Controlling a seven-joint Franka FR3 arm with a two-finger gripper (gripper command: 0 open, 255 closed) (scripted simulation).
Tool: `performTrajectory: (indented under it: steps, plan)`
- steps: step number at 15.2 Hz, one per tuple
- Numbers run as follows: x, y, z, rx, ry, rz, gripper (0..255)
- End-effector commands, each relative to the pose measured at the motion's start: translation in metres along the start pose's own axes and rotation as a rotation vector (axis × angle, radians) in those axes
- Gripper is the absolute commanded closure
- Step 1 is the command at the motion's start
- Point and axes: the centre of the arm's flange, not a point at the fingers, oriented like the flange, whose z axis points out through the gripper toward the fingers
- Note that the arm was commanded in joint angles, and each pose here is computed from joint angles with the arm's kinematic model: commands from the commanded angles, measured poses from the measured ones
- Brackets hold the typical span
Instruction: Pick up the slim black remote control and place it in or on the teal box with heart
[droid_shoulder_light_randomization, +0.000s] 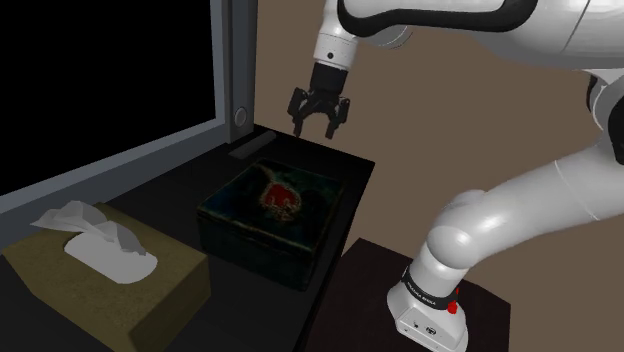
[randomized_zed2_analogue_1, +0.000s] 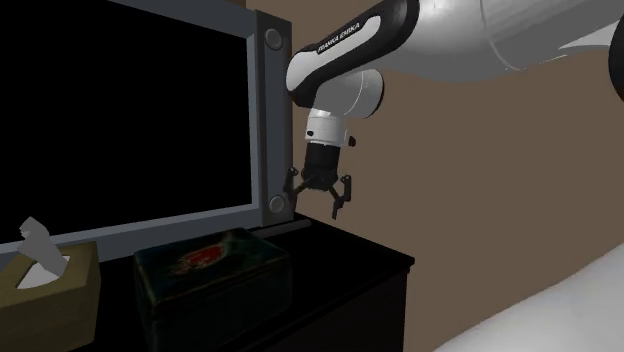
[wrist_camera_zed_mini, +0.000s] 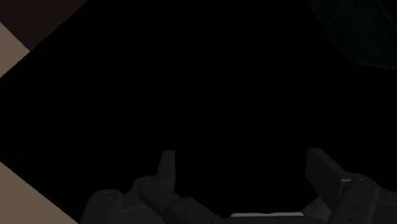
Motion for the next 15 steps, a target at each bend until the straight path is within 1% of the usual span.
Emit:
performTrajectory:
  steps: [1,7,13,14,15]
  plan:
    - [0.018,-0.02,0.006,0.005,-0.011,0.135,0]
    - [0.082,-0.062,0.026,0.016,-0.039,0.507,0]
    - [0.158,-0.078,0.047,0.026,-0.068,0.88,0]
    - [0.163,-0.079,0.049,0.027,-0.07,0.906,0]
    - [0.163,-0.079,0.054,0.027,-0.07,0.906,0]
